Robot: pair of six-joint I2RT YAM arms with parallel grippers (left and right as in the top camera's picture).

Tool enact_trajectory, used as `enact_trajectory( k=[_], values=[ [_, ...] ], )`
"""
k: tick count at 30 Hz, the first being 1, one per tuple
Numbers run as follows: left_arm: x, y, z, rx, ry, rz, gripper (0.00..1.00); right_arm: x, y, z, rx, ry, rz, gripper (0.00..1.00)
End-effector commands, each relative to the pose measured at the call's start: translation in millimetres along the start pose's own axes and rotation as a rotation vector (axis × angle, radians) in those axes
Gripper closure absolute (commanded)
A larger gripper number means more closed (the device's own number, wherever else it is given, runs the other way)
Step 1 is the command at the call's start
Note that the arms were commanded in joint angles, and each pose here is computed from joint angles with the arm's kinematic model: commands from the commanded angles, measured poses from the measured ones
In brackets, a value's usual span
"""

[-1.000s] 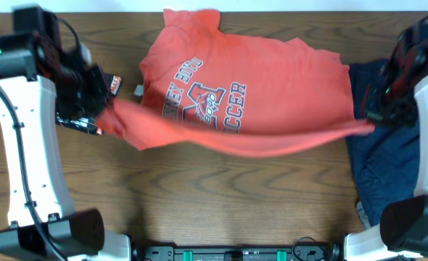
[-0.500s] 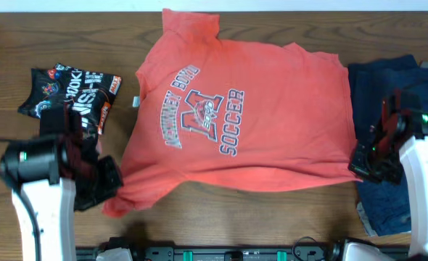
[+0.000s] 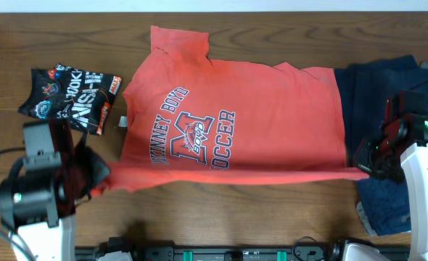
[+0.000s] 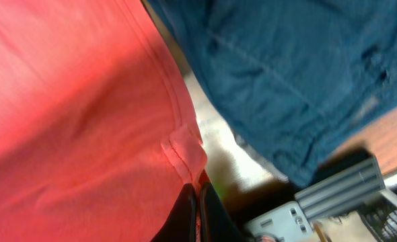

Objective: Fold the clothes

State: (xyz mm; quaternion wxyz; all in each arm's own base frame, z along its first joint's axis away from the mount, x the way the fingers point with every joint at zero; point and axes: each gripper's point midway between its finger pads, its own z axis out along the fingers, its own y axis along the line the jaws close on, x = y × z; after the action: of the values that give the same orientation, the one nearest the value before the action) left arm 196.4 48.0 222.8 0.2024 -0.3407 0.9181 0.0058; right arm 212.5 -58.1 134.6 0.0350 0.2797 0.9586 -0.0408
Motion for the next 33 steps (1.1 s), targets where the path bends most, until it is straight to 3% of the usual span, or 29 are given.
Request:
enact_trajectory(
  k=[1, 4, 10, 18, 22, 23, 24, 29, 33],
  values=[
    [-11.0, -9.6, 30.9, -0.021, 0.036, -0.017, 0.94, -12.9, -1.6, 8.4, 0.012, -0.019, 0.004, 0.99],
    [-32.9, -31.2, 58.4, 0.019, 0.030, -0.007, 0.94, -30.1, 7.1, 19.4, -0.004, -0.042, -0.004, 0.99],
    [-63.2, -105.2, 110.6, 0.291, 0.071, 0.051, 0.94, -74.6, 27.2, 53.4, -0.031, -0.104, -0.001, 0.99],
    [-72.2, -126.5, 170.1, 0.325, 0.117, 0.063, 0.93, -118.4, 62.1, 88.6, -0.144, -0.181, -0.048, 0.99],
    [-54.7, -134.5, 165.5, 0.398, 0.187, 0.162, 0.29, -121.8, 65.7, 99.0, -0.149, -0.174, -0.049, 0.99],
    [-49.3, -130.7, 161.6, 0.388, 0.205, 0.179, 0.20, -121.8, 66.0, 100.8, -0.148, -0.171, -0.050, 0.99],
    [-44.0, -126.3, 157.2, 0.379, 0.222, 0.202, 0.17, -121.6, 66.2, 102.1, -0.147, -0.168, -0.051, 0.99],
    [-15.7, -88.4, 136.2, 0.224, 0.314, 0.209, 0.15, -125.2, 67.5, 102.6, -0.151, -0.181, -0.058, 0.99],
    [9.8, -76.5, 129.7, 0.180, 0.417, 0.210, 0.36, -126.5, 68.0, 102.3, -0.152, -0.187, -0.058, 0.99]
  ],
)
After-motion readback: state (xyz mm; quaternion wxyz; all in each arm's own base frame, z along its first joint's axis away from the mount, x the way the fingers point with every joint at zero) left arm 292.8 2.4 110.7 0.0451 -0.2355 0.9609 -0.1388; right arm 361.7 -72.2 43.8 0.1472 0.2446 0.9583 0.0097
